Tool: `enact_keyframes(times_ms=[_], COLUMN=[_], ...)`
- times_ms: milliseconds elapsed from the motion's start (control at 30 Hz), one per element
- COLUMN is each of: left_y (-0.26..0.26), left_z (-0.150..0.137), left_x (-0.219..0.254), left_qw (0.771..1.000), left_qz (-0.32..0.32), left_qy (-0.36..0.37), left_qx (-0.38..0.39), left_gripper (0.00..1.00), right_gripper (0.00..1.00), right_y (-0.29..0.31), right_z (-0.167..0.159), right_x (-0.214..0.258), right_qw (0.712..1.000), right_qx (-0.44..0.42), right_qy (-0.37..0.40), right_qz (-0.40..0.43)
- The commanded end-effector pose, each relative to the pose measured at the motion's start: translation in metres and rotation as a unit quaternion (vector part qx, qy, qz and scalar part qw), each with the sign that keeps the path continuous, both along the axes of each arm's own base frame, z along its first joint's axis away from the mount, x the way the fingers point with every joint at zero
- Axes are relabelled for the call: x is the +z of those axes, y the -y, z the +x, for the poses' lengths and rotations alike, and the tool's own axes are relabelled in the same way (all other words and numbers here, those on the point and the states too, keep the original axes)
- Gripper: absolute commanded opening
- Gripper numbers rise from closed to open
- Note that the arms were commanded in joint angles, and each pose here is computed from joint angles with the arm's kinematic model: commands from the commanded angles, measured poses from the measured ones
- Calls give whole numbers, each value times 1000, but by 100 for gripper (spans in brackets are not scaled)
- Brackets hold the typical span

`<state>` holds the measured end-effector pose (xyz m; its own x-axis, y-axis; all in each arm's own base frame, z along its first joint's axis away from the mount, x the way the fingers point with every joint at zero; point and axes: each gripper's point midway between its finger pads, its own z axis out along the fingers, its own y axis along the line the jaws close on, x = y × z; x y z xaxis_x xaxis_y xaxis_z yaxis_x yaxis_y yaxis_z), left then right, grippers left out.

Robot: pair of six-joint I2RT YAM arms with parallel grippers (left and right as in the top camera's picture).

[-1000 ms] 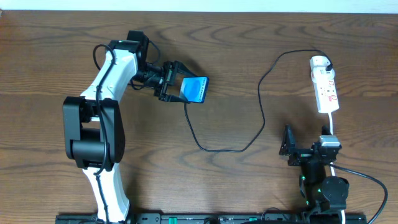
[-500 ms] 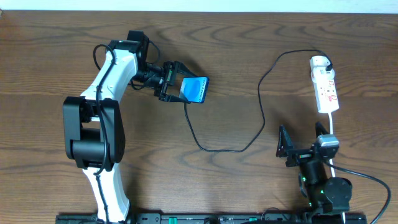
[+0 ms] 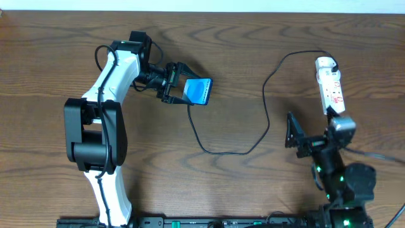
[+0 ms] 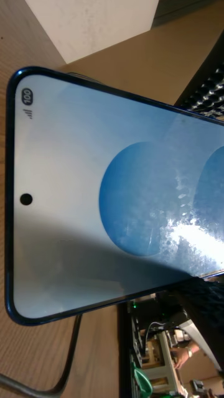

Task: Plug charger to phone and switch on socket
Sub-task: 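Move the right gripper from rest toward the held phone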

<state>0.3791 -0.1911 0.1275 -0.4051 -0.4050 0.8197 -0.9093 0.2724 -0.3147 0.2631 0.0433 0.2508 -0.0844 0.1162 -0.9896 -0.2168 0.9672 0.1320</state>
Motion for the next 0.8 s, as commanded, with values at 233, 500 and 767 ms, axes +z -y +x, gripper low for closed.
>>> enact_keyframes(times_ms=[233, 500, 767], left_y=[2, 2, 2], left_z=[-1, -1, -1], left_x=[14, 14, 14], left_qw=[1000, 1000, 1000], left_qz=[-16, -16, -16], left_qy=[13, 13, 13], left_qx=[-2, -2, -2], left_gripper=[64, 64, 64], right_gripper=[99, 99, 99], right_y=[-26, -24, -28], right_z=[35, 56, 66], right_x=[33, 34, 9], right_qw=[992, 976, 956], right_qx=[97, 137, 160], right_qy=[-81, -167, -246], right_qz=[-22, 4, 25])
